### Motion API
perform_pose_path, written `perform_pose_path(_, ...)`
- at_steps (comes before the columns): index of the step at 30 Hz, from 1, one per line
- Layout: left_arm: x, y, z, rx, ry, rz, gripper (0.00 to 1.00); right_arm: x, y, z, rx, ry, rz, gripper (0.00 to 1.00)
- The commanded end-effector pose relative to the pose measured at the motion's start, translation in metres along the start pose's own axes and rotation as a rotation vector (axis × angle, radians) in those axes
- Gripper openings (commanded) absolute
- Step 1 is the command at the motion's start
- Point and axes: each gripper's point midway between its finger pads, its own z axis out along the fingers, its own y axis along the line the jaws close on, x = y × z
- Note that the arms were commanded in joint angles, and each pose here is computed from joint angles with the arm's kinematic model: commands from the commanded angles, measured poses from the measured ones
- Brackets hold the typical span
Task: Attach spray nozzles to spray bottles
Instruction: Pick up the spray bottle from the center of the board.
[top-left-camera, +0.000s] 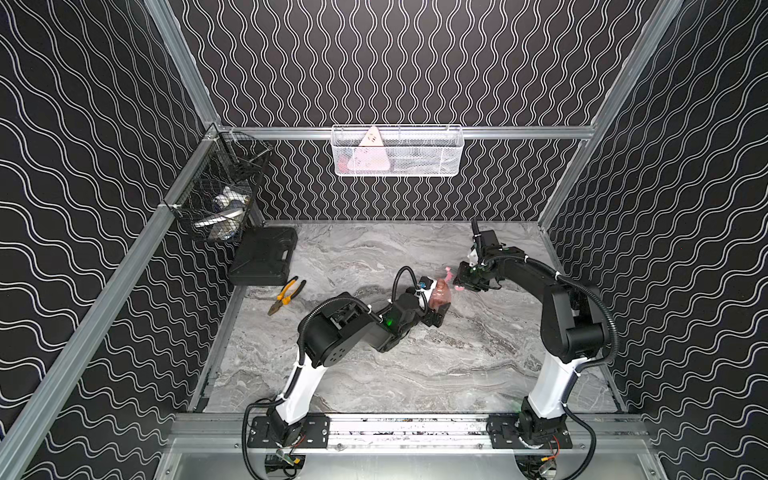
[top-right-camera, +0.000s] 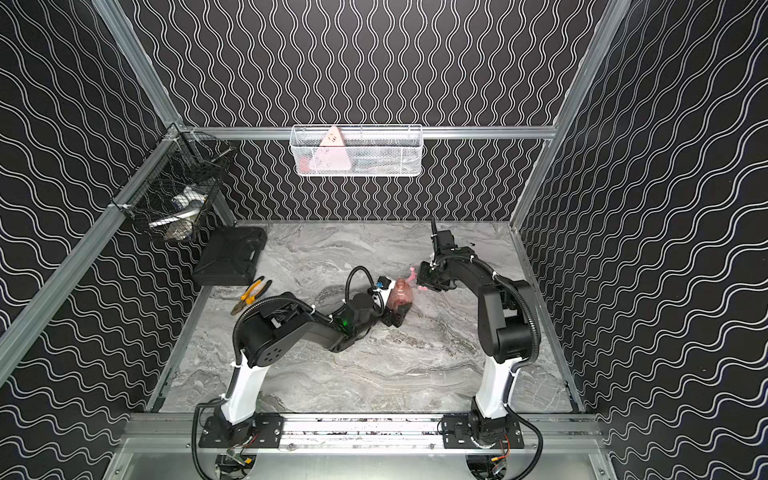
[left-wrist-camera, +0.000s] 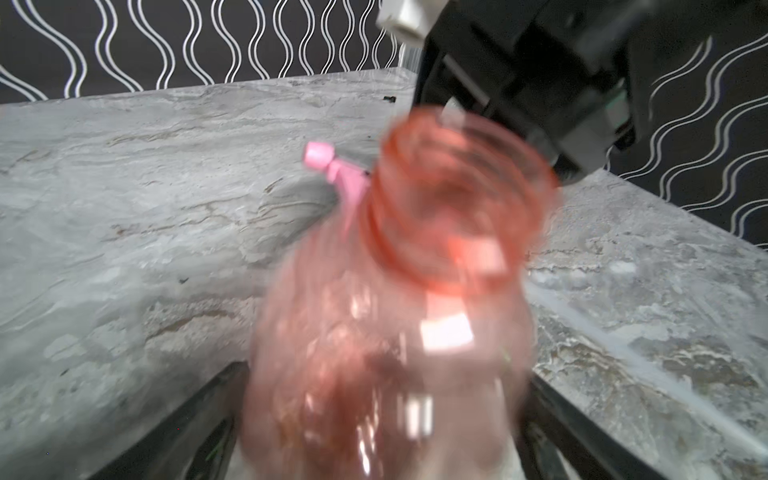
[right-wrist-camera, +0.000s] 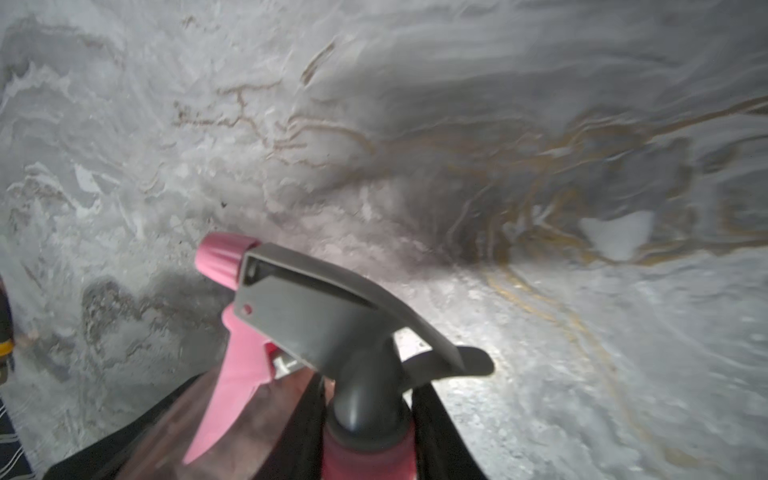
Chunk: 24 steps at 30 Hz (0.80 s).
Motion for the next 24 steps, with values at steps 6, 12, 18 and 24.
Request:
perform_pose_path(6,0.001,-0.008,0.006,0.048,0.025,0.025,0.98,0.003,0.013,0.003,-0.065,0.01,-0.035,0.32)
perform_pose_path(12,0.008,-0.005,0.001,0.036,0.026,0.026,0.9,0.003,0.01,0.002,-0.048,0.005,-0.03,0.32)
perform_pose_path(18,0.011,-0.001,-0.002,0.021,0.016,0.029,0.8,0.004,0.011,0.004,-0.053,0.01,-0.02,0.32)
perform_pose_path(24,0.007,-0.003,-0.007,0.031,-0.001,0.028,0.81,0.002,0.005,0.002,-0.021,-0.002,-0.011,0.32)
